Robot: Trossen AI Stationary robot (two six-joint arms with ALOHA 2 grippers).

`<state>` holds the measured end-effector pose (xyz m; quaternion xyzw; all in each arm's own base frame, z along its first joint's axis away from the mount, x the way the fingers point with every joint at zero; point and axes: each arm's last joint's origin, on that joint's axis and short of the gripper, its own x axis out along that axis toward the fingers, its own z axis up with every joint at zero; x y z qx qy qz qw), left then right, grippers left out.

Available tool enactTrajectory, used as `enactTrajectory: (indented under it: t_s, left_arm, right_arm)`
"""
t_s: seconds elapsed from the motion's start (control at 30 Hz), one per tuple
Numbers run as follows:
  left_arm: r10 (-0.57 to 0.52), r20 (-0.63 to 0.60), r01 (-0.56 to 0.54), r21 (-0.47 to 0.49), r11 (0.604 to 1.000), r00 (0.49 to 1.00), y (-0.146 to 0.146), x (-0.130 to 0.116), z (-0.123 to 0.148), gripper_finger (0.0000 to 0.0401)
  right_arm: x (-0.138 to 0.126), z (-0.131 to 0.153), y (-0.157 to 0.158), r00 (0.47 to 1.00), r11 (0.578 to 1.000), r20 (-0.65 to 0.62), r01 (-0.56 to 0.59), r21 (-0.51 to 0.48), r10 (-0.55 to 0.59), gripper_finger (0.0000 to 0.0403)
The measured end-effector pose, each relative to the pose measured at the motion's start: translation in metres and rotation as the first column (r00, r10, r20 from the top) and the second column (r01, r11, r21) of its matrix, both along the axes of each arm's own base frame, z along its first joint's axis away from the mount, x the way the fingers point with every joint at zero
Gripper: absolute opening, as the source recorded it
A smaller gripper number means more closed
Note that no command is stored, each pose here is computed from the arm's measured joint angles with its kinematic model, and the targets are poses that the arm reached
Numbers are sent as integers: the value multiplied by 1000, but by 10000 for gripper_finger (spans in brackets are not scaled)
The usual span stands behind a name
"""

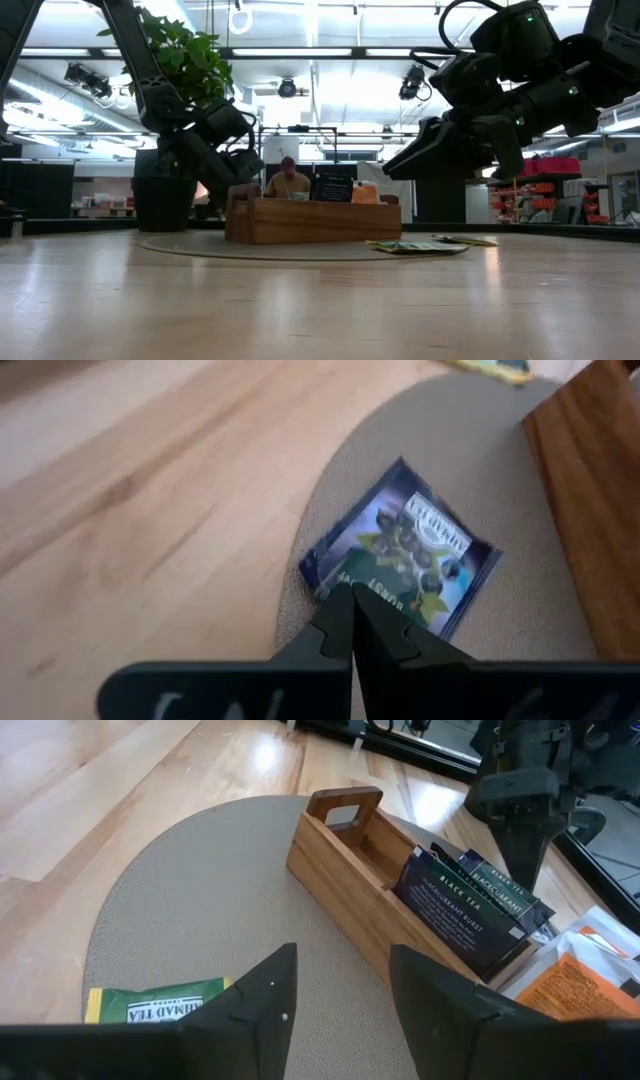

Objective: Pick & Place Tea
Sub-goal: Put the purple tea bag into the middle section of the wooden organizer

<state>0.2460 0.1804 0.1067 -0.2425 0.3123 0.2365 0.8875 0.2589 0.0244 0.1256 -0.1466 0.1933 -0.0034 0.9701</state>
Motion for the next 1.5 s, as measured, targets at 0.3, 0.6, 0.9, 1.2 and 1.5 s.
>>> enactTrajectory:
  t_s: [0.3, 0.6, 0.9, 1.2, 1.5]
  left_arm:
    - [6, 82, -14, 87, 996, 997, 7, 5, 10, 83]
    - [-67, -10, 68, 96, 993, 998, -6, 9, 1, 200]
    - [33, -51, -32, 27, 999, 998, 1, -1, -3, 202]
    - [2, 3, -2, 29, 1000, 1000, 4, 11, -12, 170]
    - [-24, -51, 23, -18, 1000, 998, 6, 19, -7, 131]
  right_arm:
    - [0, 0, 0, 1000, 1000, -4, 0, 0, 0, 168]
    - [0, 0, 0, 1000, 1000, -3, 1, 0, -1, 168]
    - [1, 1, -1, 1000, 1000, 12, 3, 3, -3, 168]
    - [1, 2, -1, 1000, 1000, 20, 3, 4, -3, 168]
    - [1, 2, -1, 1000, 1000, 18, 4, 3, -4, 168]
